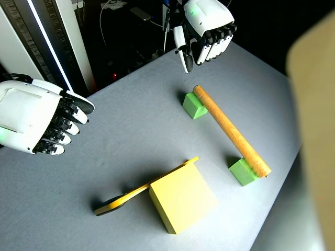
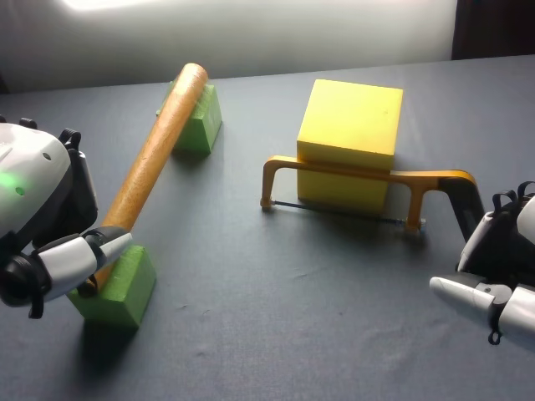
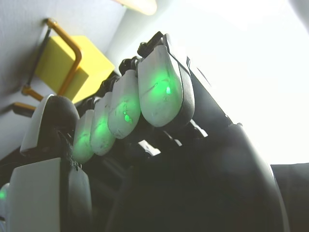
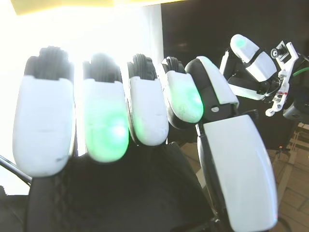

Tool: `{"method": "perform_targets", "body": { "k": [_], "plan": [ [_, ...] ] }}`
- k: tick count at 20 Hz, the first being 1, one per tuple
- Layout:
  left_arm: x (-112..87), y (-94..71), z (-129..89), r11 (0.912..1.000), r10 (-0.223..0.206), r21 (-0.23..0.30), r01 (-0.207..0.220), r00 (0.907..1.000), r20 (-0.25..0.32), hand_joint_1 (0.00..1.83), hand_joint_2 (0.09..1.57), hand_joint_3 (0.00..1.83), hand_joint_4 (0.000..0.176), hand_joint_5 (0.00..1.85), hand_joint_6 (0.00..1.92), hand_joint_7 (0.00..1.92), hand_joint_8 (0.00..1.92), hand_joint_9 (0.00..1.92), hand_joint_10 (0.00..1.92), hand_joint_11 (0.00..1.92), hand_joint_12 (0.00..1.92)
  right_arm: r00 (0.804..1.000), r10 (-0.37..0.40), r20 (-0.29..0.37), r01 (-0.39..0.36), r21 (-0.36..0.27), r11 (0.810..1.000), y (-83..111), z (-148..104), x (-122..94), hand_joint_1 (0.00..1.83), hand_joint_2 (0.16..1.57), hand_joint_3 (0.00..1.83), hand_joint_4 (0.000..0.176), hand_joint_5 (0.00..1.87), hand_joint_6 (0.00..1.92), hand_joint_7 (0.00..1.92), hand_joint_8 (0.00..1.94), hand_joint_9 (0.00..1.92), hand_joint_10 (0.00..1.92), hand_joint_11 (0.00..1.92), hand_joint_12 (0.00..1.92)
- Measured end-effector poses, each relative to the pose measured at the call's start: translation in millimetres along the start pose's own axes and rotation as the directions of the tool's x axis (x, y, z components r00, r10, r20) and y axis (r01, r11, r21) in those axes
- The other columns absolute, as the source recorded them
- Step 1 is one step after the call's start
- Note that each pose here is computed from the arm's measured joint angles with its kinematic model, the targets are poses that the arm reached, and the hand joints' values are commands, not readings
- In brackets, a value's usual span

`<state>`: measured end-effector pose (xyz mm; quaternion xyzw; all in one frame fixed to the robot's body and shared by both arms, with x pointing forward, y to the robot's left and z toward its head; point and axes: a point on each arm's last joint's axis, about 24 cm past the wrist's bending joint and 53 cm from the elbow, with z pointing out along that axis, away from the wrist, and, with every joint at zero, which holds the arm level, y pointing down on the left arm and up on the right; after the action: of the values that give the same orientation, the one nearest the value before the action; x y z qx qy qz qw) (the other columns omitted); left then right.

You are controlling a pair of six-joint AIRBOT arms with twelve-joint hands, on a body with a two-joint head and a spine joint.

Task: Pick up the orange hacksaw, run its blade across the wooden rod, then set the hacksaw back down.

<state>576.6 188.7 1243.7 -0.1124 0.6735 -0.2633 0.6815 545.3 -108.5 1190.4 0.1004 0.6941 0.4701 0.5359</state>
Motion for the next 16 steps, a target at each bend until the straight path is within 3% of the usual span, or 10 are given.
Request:
{"method": "perform_targets", "body": {
  "k": [2,8,10,13,14,16],
  "plan": [
    [0.7,1.0,0,1.0,-0.004,-0.004,0.004,1.0,-0.003,0.0,1.26,0.02,0.0,0.17,0.0,0.13,0.0,0.08,0.01,0.0,0.17,1.0,-0.002,0.0,0.002,0.004,1.0,-0.9,0,0,0.0,1.25,0.01,0.0,0.3,0.0,0.32,0.0,0.31,0.01,0.0,0.75],
    [3.7,3.8,-1,0.9999,-0.004,-0.012,0.004,0.9999,-0.012,0.0,1.28,0.0,0.0,0.17,0.0,0.13,0.0,0.08,0.0,0.0,0.18,1.0,0.016,0.009,-0.016,0.024,1.0,-5.5,0,-2,0.0,1.25,0.0,0.0,0.3,0.0,0.31,0.0,0.3,0.0,0.0,0.8],
    [7.3,5.2,0,0.9998,-0.017,-0.01,0.017,0.9994,-0.029,0.0,1.28,0.0,0.0,0.2,0.01,0.17,0.01,0.12,0.01,0.0,0.29,0.994,0.098,0.05,-0.103,0.096,0.99,-19.9,3,-11,0.13,1.23,0.0,0.0,0.3,0.0,0.31,0.0,0.31,0.01,0.0,0.82],
    [13.4,4.8,5,0.9997,-0.012,0.02,0.013,0.9977,-0.067,0.0,1.28,0.0,0.0,0.2,0.01,0.17,0.01,0.13,0.01,0.0,0.31,0.979,0.166,0.119,-0.184,0.153,0.971,-33.0,4,-29,0.15,1.22,0.0,0.0,0.3,0.0,0.31,0.0,0.32,0.01,0.0,0.82],
    [17.4,4.7,5,0.9995,-0.004,0.031,0.007,0.9964,-0.084,0.0,1.28,0.0,0.0,0.18,0.0,0.15,0.01,0.11,0.0,0.0,0.24,0.973,0.186,0.135,-0.207,0.164,0.964,-35.7,4,-31,0.4,1.2,0.0,0.0,0.3,0.0,0.31,0.0,0.32,0.01,0.0,0.88],
    [30.7,4.6,4,0.999,-0.005,0.044,0.012,0.9901,-0.141,0.0,1.28,0.0,0.0,0.18,0.01,0.15,0.01,0.12,0.0,0.0,0.22,0.958,0.231,0.167,-0.26,0.184,0.948,-40.0,6,-37,0.74,1.19,0.0,0.0,0.2,0.01,0.19,0.0,0.2,0.0,0.0,0.69]
  ]
}}
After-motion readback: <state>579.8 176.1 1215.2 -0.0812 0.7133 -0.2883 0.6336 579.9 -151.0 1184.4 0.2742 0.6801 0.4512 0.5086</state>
